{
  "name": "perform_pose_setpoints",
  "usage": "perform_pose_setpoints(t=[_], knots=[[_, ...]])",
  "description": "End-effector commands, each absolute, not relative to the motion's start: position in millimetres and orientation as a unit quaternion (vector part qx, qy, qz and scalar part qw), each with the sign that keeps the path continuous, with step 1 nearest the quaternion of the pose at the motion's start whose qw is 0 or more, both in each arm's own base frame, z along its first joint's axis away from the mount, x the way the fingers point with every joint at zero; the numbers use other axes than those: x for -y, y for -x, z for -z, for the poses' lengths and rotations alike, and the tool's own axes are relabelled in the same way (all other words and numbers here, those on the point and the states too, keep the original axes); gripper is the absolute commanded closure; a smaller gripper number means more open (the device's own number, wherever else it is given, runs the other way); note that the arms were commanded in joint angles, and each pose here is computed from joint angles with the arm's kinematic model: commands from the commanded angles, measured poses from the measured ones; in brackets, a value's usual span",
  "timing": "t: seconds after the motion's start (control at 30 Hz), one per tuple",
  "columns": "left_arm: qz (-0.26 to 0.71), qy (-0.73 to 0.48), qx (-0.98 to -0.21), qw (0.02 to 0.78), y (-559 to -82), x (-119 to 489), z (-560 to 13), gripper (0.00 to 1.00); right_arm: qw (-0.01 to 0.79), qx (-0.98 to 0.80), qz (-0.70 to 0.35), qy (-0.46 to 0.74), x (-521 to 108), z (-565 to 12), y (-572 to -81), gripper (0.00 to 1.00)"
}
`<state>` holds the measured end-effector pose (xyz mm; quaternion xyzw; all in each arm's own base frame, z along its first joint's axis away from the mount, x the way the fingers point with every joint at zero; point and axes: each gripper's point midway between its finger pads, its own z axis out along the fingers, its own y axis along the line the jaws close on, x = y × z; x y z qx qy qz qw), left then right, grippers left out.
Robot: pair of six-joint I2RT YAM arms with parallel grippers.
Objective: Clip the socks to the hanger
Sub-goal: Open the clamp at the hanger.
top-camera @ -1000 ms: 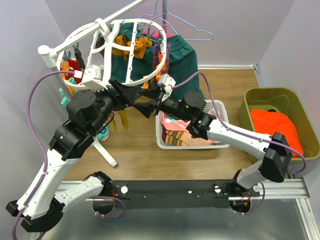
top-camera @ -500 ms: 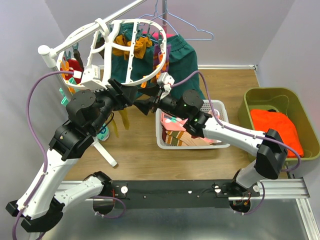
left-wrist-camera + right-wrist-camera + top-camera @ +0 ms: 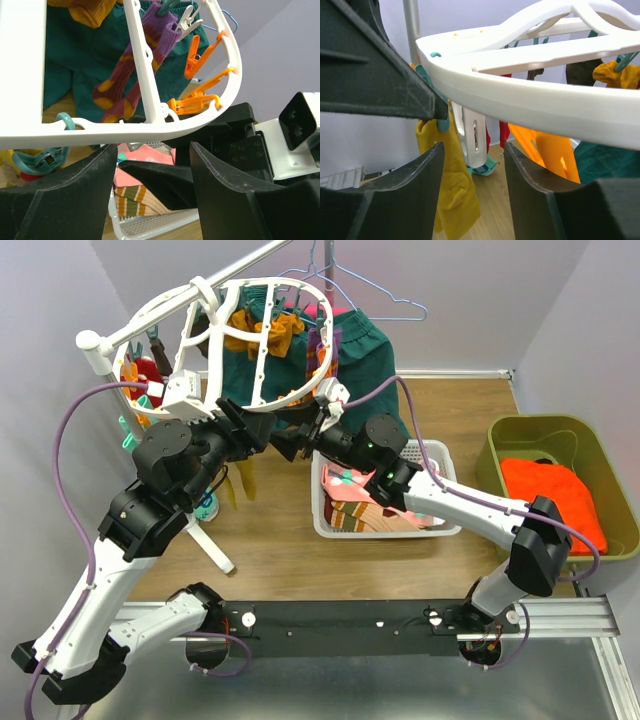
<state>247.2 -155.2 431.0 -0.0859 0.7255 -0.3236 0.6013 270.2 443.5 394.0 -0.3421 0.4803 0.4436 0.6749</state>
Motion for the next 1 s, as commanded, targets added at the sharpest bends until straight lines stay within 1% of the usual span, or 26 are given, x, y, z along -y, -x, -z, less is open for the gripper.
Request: perform_pose_setpoints(t=[0.0,0.13,0.17,0.43,0.53,0.57,0.77,0.97], knots=[[0.318,0.091,-0.716,0.615,-247,149,-436,0.32,0.682,-0.459,-0.452,0.347,-448,-410,-269,0.46],[0.317,0.089,-0.717,0.614,-247,150,-435,0.32,0.676,-0.459,-0.454,0.354,-450,-406,-268,0.54],[0.317,0.09,-0.716,0.615,-247,149,-436,0.32,0.675,-0.458,-0.455,0.356,-450,-406,-267,0.58],[0.309,0.093,-0.712,0.623,-247,145,-441,0.32,0.666,-0.456,-0.461,0.368,-453,-405,-263,0.72],[0.301,0.095,-0.715,0.625,-249,143,-440,0.32,0.663,-0.455,-0.464,0.372,-454,-404,-260,0.8],[0.298,0.094,-0.715,0.626,-249,142,-441,0.32,0.663,-0.454,-0.464,0.373,-453,-404,-261,0.84],[0.269,0.097,-0.718,0.635,-254,134,-440,0.32,0.658,-0.455,-0.468,0.376,-454,-404,-259,0.9],[0.248,0.099,-0.717,0.644,-260,130,-441,0.31,0.655,-0.454,-0.47,0.378,-454,-404,-257,0.91]])
